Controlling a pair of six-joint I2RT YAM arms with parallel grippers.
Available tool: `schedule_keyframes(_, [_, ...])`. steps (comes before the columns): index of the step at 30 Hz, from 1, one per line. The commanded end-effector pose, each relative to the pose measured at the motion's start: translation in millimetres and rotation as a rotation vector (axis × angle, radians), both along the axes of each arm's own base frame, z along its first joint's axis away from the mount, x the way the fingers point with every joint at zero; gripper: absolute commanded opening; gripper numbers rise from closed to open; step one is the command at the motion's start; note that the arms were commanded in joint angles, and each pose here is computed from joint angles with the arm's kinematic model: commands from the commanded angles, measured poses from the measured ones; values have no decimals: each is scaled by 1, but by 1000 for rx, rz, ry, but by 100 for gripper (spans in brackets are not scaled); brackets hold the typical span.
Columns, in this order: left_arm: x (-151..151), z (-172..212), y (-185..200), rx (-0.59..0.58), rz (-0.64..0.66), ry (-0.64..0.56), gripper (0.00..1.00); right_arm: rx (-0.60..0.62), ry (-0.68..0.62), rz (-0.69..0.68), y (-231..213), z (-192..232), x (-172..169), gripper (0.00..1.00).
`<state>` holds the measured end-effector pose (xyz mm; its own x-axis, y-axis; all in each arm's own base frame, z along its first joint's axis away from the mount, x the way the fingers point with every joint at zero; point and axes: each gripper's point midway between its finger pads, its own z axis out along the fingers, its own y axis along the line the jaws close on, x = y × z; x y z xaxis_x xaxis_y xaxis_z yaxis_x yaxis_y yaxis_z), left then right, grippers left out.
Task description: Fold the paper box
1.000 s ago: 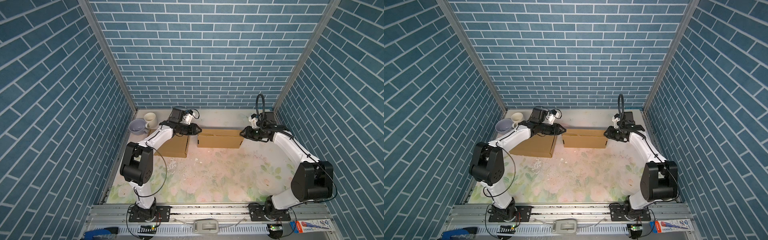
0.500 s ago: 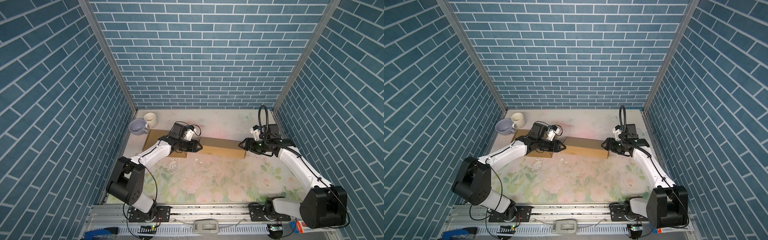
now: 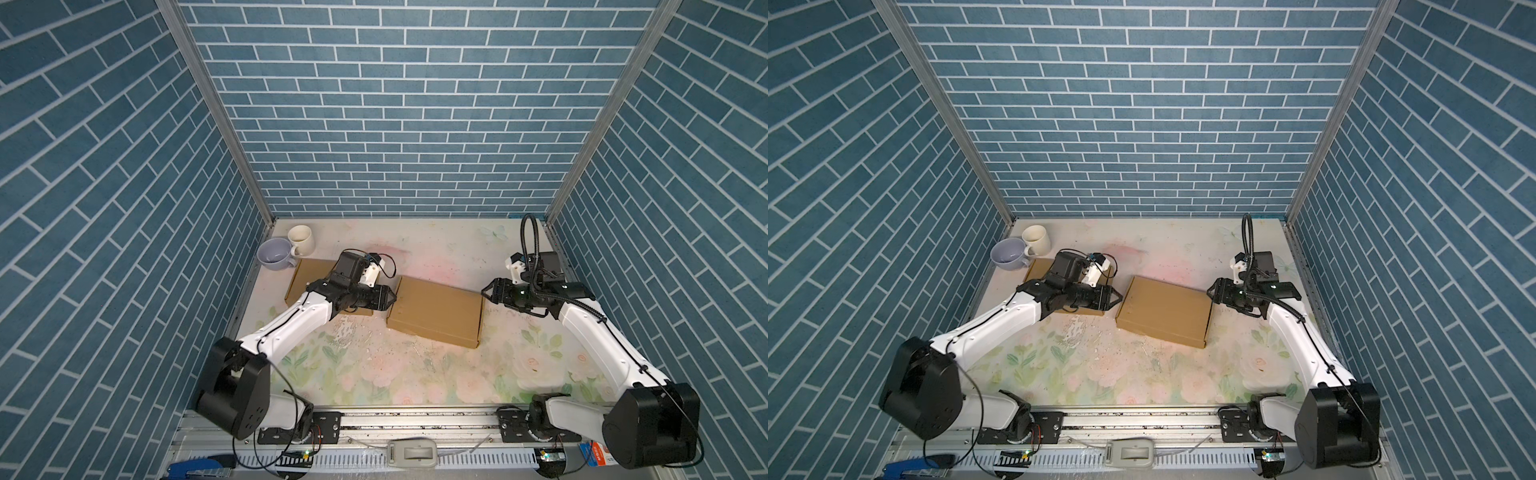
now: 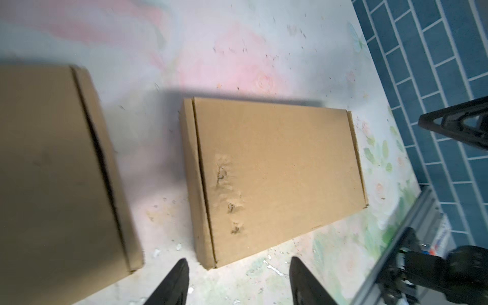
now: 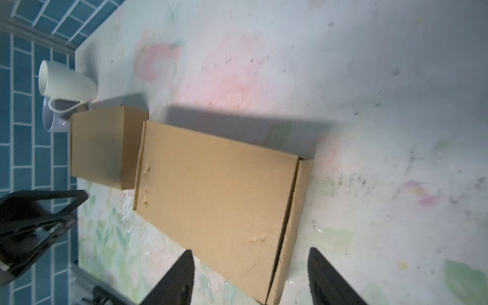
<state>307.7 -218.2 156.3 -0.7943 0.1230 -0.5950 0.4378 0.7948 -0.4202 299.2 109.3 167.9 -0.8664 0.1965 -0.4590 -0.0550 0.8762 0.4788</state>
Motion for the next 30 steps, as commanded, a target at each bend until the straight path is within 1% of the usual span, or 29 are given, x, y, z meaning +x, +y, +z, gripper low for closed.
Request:
schedule_keyframes(1, [23, 32, 31, 138, 67, -281, 65, -200, -348, -197, -51, 50, 45, 73])
schedule_keyframes(2, [29, 40, 39, 178, 78, -372, 68, -276, -430, -251, -68, 56, 53, 74])
schedule_keyframes(3, [34, 47, 53, 236, 121, -448, 72, -352, -478, -302, -85, 58, 58, 75])
schedule_keyframes(4, [40, 48, 70, 306, 193, -492, 75, -420, -498, -363, -102, 57, 61, 76])
schedule_keyframes(5, [44, 46, 93, 387, 276, -522, 76, -472, -503, -414, -116, 52, 64, 77])
schedule_keyframes(6, [45, 43, 112, 449, 335, -537, 76, -493, -509, -446, -125, 45, 66, 77])
schedule_keyframes(7, [45, 41, 124, 486, 369, -545, 76, -504, -512, -460, -130, 38, 68, 77])
schedule_keyframes(8, [45, 39, 139, 522, 429, -563, 77, -522, -520, -465, -133, 29, 70, 77])
schedule_keyframes(9, [42, 30, 152, 556, 473, -564, 78, -544, -527, -461, -135, 20, 71, 77])
schedule_keyframes(11, [37, 19, 178, 594, 568, -578, 78, -593, -535, -510, -146, 1, 69, 77])
schedule_keyframes(12, [33, 11, 189, 602, 607, -573, 79, -599, -548, -513, -148, -7, 68, 77])
schedule_keyframes(14, [29, -1, 203, 552, 661, -594, 81, -602, -571, -482, -146, -19, 68, 77])
schedule_keyframes(17, [27, -23, 215, 495, 660, -600, 81, -578, -611, -461, -143, -30, 70, 77])
schedule_keyframes(20, [33, -33, 221, 438, 668, -634, 83, -582, -609, -418, -140, -39, 74, 77])
schedule_keyframes(21, [38, -33, 219, 429, 656, -633, 83, -583, -619, -406, -139, -40, 75, 77])
schedule_keyframes(22, [43, -34, 216, 432, 616, -640, 83, -584, -628, -402, -139, -42, 75, 77])
schedule_keyframes(25, [57, -29, 211, 378, 581, -711, 83, -581, -662, -387, -138, -46, 76, 77])
schedule_keyframes(27, [65, -29, 206, 368, 536, -750, 83, -578, -684, -372, -136, -50, 77, 77])
schedule_keyframes(28, [70, -35, 204, 356, 512, -718, 83, -578, -696, -359, -134, -52, 77, 77])
schedule_keyframes(30, [75, -44, 202, 354, 488, -698, 83, -573, -708, -342, -131, -58, 79, 77])
